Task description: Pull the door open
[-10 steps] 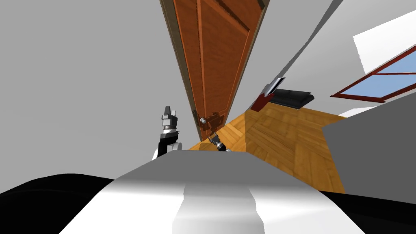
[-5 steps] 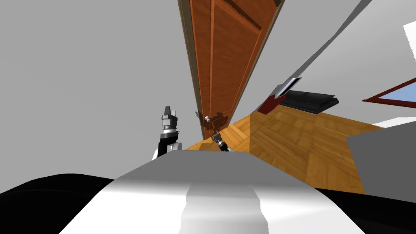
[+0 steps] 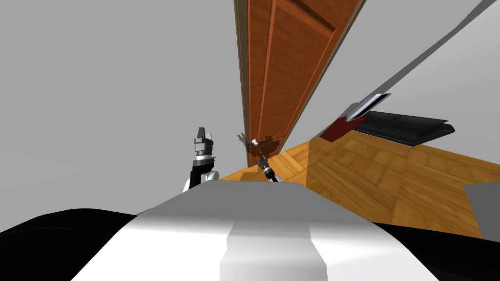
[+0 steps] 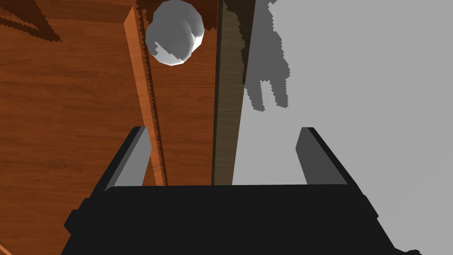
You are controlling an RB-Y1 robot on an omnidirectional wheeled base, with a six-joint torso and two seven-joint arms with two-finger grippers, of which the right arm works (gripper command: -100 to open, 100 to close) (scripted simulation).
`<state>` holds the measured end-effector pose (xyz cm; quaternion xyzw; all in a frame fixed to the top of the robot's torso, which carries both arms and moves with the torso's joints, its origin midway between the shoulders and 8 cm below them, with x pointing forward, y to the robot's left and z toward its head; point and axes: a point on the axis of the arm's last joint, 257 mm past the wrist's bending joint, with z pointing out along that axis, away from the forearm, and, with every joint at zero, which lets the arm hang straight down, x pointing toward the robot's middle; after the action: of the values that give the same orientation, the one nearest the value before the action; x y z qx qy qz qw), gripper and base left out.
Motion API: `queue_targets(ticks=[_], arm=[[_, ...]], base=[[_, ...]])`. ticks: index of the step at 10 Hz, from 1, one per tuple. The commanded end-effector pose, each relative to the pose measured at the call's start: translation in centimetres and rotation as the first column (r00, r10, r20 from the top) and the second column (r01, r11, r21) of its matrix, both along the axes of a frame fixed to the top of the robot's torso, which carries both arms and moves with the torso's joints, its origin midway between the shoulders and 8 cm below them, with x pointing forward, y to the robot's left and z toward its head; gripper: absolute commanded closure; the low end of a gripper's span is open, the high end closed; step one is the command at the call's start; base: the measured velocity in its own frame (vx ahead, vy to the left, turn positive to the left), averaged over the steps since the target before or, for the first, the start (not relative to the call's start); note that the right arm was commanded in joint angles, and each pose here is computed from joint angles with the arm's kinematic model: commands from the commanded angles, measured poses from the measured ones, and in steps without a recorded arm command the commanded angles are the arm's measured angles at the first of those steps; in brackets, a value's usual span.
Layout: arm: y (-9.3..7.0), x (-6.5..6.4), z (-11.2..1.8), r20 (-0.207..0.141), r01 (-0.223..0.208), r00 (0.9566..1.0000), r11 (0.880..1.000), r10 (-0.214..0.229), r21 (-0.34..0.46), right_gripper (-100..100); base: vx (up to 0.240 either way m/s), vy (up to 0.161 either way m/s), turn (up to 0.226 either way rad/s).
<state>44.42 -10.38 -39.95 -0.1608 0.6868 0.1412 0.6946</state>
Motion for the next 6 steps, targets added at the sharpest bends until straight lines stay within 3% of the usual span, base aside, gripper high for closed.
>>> queue_targets(ticks=[1,6], arm=[[-1.2,0.7,0.1,0.003,0.036,0.9994,0.999,-0.036,0.000,-100],[-4.2,2.8,0.4,0.007,0.140,0.9901,0.990,-0.140,0.007,-100]], base=[[0.010,0.033,0.167],[0.031,0.018,0.201]])
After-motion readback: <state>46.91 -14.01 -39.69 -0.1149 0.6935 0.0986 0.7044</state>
